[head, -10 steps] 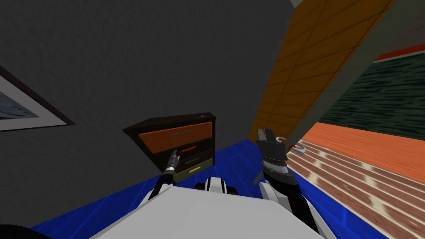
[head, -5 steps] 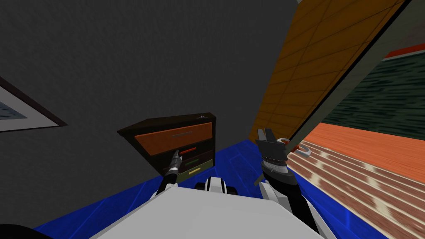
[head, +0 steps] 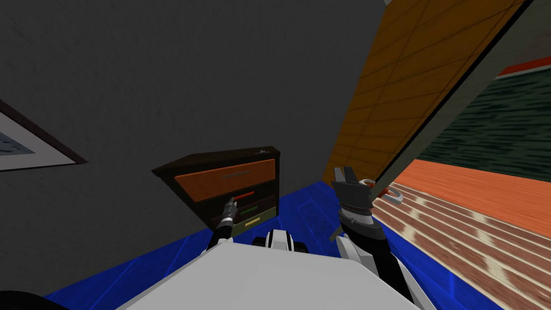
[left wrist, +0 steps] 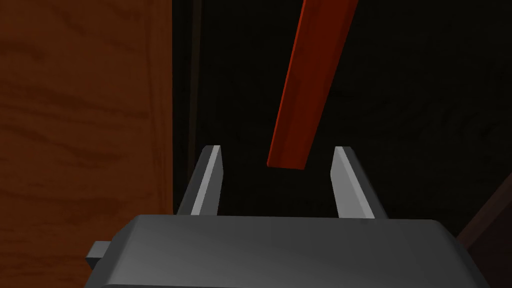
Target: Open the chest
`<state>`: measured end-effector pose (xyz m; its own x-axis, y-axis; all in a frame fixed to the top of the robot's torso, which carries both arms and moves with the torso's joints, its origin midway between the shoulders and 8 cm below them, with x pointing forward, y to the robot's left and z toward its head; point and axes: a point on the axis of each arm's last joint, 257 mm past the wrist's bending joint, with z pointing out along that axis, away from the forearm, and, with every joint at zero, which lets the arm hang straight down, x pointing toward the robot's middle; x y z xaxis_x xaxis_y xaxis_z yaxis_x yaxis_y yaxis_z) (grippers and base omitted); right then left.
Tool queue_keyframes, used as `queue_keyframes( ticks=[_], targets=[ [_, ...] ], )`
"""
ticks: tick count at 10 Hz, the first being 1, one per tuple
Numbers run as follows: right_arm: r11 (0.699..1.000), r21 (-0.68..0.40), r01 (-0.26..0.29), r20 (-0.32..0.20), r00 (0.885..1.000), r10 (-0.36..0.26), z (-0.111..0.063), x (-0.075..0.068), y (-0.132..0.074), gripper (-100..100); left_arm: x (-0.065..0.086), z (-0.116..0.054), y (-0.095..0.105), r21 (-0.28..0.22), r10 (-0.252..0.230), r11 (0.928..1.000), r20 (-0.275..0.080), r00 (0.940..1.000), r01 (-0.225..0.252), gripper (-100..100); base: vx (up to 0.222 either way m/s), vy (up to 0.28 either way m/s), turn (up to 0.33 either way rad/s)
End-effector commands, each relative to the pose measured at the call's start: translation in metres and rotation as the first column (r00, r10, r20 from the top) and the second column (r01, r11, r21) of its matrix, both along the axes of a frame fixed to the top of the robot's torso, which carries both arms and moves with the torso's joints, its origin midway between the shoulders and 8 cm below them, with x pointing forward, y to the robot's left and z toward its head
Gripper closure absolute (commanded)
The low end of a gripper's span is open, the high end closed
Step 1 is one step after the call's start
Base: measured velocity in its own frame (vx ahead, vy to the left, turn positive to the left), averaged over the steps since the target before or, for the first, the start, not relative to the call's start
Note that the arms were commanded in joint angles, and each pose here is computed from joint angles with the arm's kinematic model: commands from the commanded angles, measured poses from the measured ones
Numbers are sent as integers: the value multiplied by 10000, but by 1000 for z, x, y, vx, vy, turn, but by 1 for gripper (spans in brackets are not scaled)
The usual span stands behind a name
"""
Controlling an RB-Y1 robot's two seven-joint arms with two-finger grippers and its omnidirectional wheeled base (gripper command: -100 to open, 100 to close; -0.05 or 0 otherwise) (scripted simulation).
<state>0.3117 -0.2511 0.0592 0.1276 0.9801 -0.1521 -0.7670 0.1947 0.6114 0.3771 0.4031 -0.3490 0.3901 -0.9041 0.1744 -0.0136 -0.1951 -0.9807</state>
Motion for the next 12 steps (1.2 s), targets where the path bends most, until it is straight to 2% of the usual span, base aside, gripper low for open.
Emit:
queue_keyframes(
  ticks=[1,4,5,10,11,12],
  targets=[
    [10000,2,-1,2,10000,1,0,0,0,0,-3,3,-1,1,-14,10000,1,10000,14,100,-164,-109,8],
    [10000,3,-2,3,10000,2,0,0,0,0,-5,4,-1,1,-22,10000,4,10000,22,100,-172,-71,6],
    [10000,1,-1,1,10000,1,0,0,0,0,-5,8,8,343,-154,9993,-67,9999,156,-100,-22,-8,-2],
    [10000,-1,0,0,10000,0,0,0,0,0,-2,19,37,1335,-522,9895,-332,9981,562,-100,23,11,0],
    [10000,-1,0,0,10000,0,0,0,0,0,-2,20,41,1445,-559,9876,-377,9977,608,-100,35,23,0],
    [10000,-1,0,-1,10000,0,0,0,0,0,-1,14,35,1178,-452,9919,-316,9985,486,-100,109,57,-1]
  ],
)
